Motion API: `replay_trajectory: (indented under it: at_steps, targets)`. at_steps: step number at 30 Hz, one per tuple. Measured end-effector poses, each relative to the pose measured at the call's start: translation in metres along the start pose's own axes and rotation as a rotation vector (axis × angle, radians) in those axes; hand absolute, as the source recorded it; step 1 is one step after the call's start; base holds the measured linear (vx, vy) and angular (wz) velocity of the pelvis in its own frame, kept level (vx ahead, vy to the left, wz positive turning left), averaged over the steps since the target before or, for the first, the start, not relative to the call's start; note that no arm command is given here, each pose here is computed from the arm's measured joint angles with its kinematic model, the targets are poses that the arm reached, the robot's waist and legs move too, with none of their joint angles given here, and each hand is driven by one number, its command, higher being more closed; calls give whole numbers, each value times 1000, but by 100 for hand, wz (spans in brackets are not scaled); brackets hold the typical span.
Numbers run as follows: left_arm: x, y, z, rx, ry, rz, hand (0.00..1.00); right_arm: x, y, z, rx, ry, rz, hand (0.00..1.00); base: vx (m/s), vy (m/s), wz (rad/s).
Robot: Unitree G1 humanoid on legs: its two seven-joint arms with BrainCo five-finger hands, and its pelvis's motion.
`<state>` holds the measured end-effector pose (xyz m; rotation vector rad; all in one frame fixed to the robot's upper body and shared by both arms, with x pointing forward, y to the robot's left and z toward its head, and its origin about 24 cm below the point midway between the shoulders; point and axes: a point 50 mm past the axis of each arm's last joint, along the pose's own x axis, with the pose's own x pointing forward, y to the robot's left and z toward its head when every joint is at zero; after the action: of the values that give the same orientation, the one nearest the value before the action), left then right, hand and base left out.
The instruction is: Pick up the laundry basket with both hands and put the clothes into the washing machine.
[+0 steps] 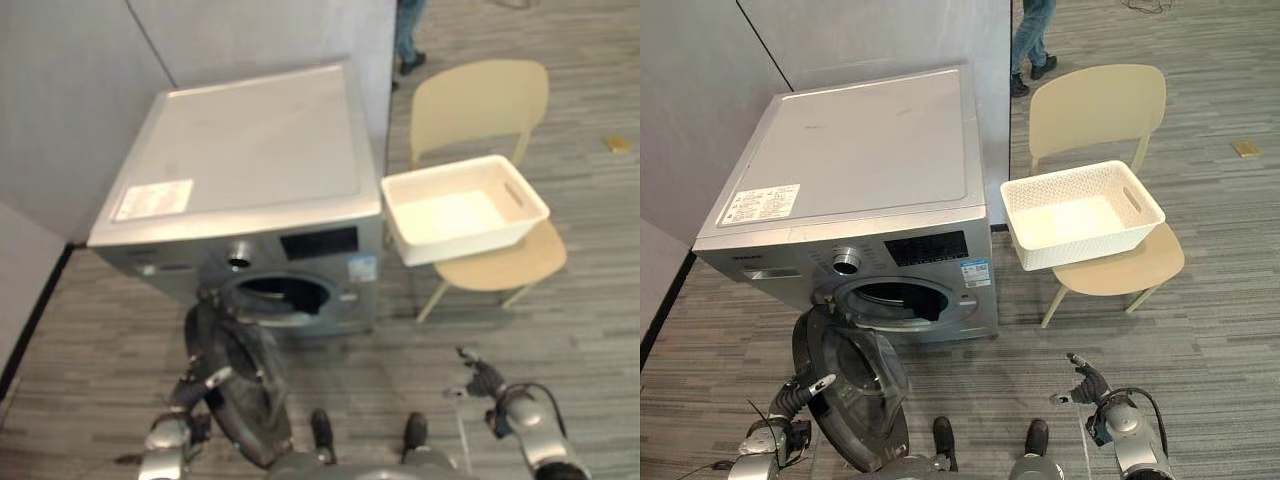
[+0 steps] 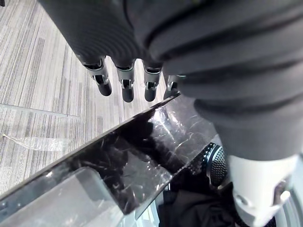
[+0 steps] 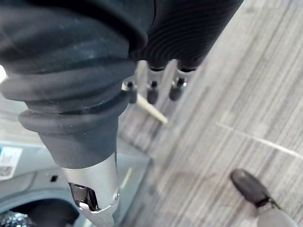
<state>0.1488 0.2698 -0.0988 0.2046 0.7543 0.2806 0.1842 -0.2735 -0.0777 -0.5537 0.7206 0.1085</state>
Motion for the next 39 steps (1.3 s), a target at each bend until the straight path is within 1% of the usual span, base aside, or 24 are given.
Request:
replay_trajectory:
  at_steps: [10, 13, 14, 20, 22, 25, 27, 28, 30, 31, 34, 35, 37, 39]
  targets:
    - [-1, 0, -4, 1, 12, -1, 0, 0, 2, -1, 15, 6, -1, 0, 30, 8, 1]
    - [-1, 0, -5, 1, 18, -1, 0, 1, 6, 0, 25, 4, 7, 0, 0, 0, 0]
    - [-1, 4, -6, 13, 23, 6, 0, 2, 12, -2, 41, 15, 21, 0, 0, 0, 0]
    - [-2, 4, -8, 8, 24, 10, 0, 2, 17, -2, 55, 19, 29, 0, 0, 0, 1]
    - [-5, 7, -13, -46, 20, 30, 0, 3, 31, -6, 102, 39, 55, 0, 0, 0, 10]
    - [-7, 3, -18, -139, 16, 44, 0, 4, 51, -12, 193, 71, 62, 0, 34, 2, 7]
    - [-13, -2, -35, -257, 69, 85, 0, 4, 60, -15, 263, 94, 36, 0, 103, 32, 20]
    - [-12, -4, -33, -279, 52, 84, 0, 4, 62, -18, 301, 107, 16, 0, 63, 47, 44]
    - [-9, -5, -22, -331, 2, 97, 0, 7, 62, -16, 325, 119, -4, 0, -25, 25, 7]
    - [-10, -2, -24, -372, 6, 125, 0, 12, 58, -8, 328, 101, -24, 0, -82, 12, -36]
    - [-12, 6, -31, -413, 30, 196, 0, 17, 45, 0, 320, 78, -64, 0, -183, 9, -43]
    - [-15, 6, -38, -449, 47, 217, 0, 19, 38, 4, 310, 64, -76, 0, -272, -34, -61]
    - [-22, 12, -49, -466, 79, 258, 0, 15, 41, -5, 321, 91, -73, 0, -218, -113, -16]
    - [-22, 15, -47, -479, 66, 267, 0, 13, 46, -13, 315, 121, -58, 0, -104, -204, 19]
